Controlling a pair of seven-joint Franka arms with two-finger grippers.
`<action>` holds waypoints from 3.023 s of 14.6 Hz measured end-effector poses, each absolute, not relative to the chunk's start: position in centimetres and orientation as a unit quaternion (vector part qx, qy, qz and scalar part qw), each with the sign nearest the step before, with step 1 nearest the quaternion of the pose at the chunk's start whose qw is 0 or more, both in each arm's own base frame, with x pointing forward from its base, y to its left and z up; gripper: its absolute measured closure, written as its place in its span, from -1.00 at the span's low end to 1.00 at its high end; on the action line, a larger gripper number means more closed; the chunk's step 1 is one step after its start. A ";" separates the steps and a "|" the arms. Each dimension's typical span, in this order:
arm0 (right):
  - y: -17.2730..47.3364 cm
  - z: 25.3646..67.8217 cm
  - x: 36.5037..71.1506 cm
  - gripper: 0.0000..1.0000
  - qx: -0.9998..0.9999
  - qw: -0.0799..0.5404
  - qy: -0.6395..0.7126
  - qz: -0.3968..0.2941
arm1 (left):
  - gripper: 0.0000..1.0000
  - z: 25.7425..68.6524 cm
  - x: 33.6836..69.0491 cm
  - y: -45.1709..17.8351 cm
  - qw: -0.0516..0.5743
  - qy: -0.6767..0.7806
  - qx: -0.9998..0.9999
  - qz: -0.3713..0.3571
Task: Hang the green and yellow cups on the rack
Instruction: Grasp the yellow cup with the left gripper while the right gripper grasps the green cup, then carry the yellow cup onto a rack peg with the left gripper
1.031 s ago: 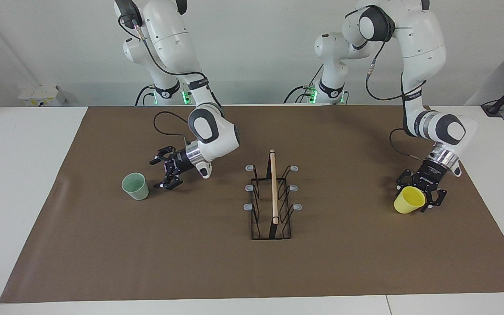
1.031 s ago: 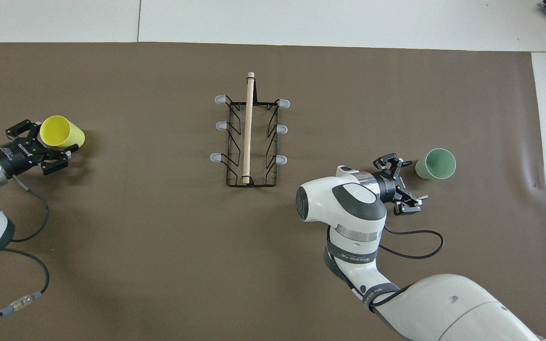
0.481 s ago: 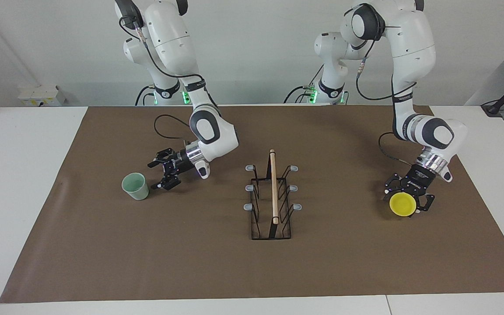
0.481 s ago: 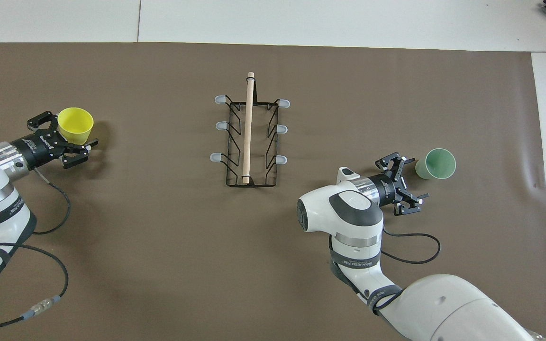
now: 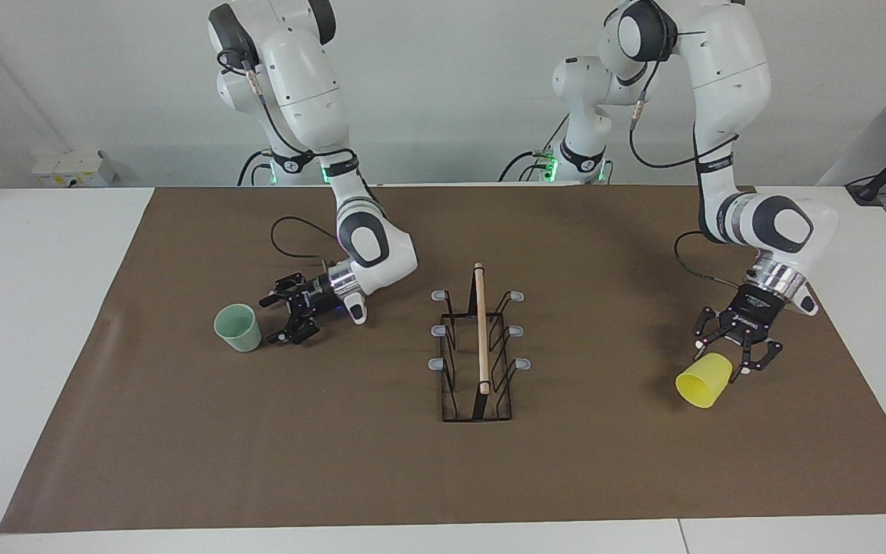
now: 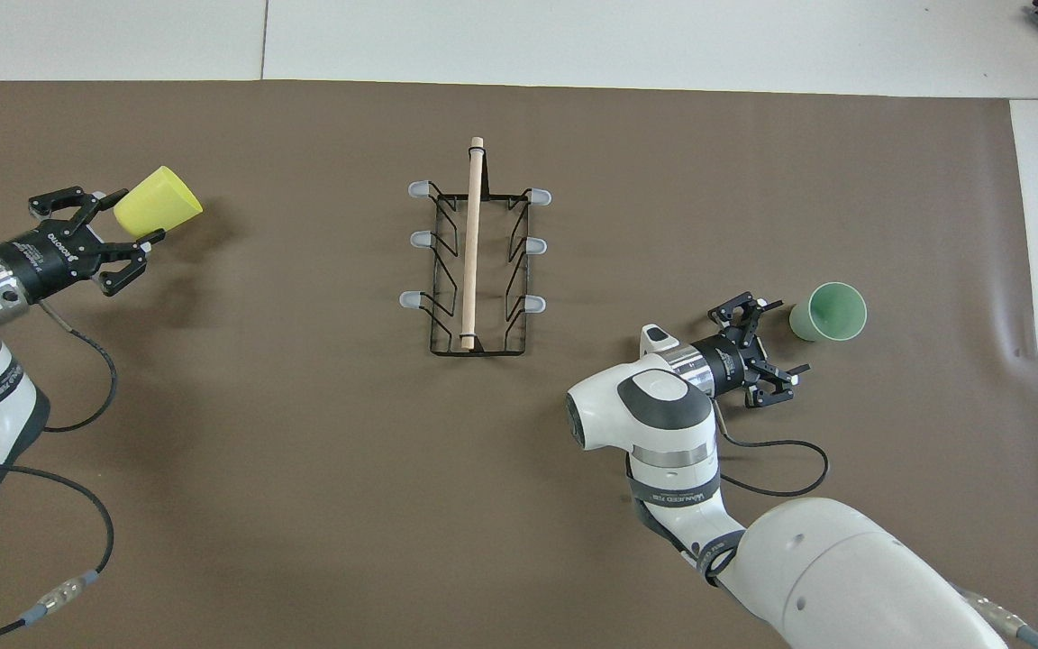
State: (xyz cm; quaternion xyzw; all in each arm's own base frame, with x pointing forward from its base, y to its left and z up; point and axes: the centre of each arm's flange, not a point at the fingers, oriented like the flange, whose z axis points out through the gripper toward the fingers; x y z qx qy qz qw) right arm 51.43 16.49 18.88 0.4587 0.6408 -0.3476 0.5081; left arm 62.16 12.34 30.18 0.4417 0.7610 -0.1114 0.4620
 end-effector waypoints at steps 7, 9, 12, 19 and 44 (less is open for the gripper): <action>13.4 19.1 53.0 -1.00 0.447 0.526 0.631 -0.355 | -0.32 40.4 63.4 9.6 0.413 0.685 0.598 -0.056; 12.7 19.1 53.2 -1.00 0.448 0.527 0.629 -0.356 | -0.32 43.4 63.1 6.9 0.378 0.647 0.661 -0.039; 12.0 19.0 53.6 -0.91 0.446 0.530 0.628 -0.354 | -0.32 47.6 62.2 1.9 0.329 0.593 0.735 -0.014; 13.2 20.7 55.3 -0.41 0.462 0.541 0.619 -0.333 | -0.32 51.9 58.5 -15.4 0.175 0.450 0.873 0.065; 8.6 50.0 56.3 -0.34 0.931 0.007 0.361 0.062 | -0.82 45.2 49.3 -33.4 0.049 0.308 0.936 0.165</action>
